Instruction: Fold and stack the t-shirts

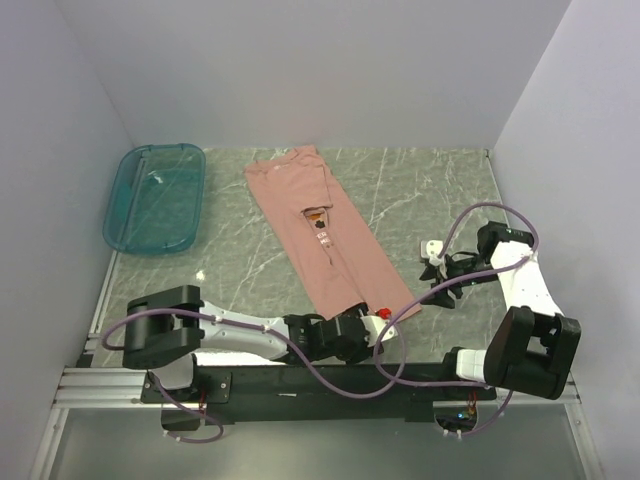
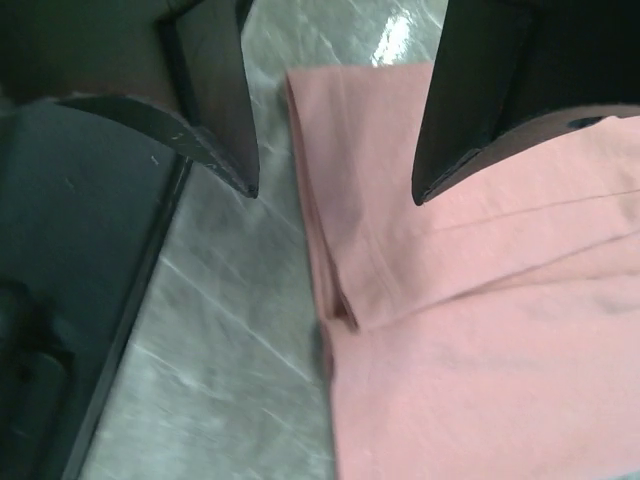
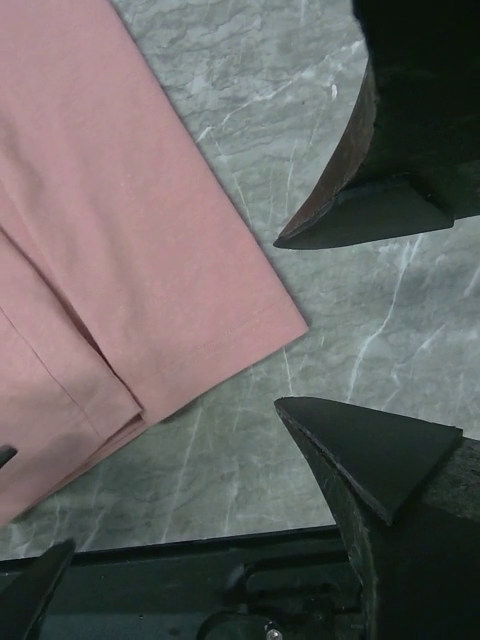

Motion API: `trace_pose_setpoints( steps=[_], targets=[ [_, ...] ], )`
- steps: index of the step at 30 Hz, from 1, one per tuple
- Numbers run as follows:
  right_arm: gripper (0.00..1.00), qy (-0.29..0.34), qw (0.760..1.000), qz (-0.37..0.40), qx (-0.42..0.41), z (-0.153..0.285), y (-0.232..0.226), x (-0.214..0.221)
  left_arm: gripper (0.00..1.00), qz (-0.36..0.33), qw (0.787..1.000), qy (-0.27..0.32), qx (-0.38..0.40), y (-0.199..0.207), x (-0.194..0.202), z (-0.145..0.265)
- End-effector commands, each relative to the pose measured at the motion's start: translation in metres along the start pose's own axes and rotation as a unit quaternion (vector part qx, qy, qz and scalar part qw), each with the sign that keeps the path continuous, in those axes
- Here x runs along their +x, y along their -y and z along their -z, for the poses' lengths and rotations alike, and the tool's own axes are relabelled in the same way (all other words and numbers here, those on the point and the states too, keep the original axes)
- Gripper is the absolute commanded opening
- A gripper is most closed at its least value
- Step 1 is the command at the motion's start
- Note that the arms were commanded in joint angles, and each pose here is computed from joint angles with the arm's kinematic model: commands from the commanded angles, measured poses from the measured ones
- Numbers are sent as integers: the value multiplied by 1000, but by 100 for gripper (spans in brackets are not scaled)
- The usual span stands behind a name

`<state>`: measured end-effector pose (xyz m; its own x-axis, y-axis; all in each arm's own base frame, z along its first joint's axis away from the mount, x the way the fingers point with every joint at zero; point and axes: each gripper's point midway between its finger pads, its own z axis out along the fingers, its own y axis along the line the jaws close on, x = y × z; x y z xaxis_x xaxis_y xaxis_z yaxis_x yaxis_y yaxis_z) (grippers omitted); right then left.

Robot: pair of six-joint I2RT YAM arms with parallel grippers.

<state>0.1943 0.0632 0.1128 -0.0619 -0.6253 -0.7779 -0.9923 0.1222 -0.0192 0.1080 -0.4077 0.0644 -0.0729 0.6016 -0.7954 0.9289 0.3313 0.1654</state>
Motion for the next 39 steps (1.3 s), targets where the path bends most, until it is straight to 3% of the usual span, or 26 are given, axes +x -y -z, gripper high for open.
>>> trace_pose_setpoints(
  steps=[1,3,15,24,26,28,29,30,39],
  targets=[
    [67,9,1000,-1,-3,-1,-6,-2,67,2,998,43,-55,-13,-33,-7],
    [67,-4,1000,5,5,0,-4,2,63,-3,998,26,-51,-8,-24,-13],
    [67,-14,1000,8,7,1,1,6,62,3,996,-39,-75,-2,31,-16],
    [69,-42,998,16,33,-6,10,15,40,-12,993,-82,-85,-4,60,-21],
    [70,-43,999,14,29,-9,11,15,26,-12,993,-82,-83,-4,64,-19],
    [70,-45,998,31,9,-15,8,17,18,-8,994,-78,-75,-2,65,-16],
    [70,-47,998,38,-5,-18,3,19,5,-5,995,-72,-72,-2,63,-14],
    [70,-54,997,49,-18,-21,0,22,1,-2,995,-68,-67,-1,63,-12],
    [70,-117,973,192,-58,-73,-18,27,1,35,999,-26,-15,6,48,5]
  ],
)
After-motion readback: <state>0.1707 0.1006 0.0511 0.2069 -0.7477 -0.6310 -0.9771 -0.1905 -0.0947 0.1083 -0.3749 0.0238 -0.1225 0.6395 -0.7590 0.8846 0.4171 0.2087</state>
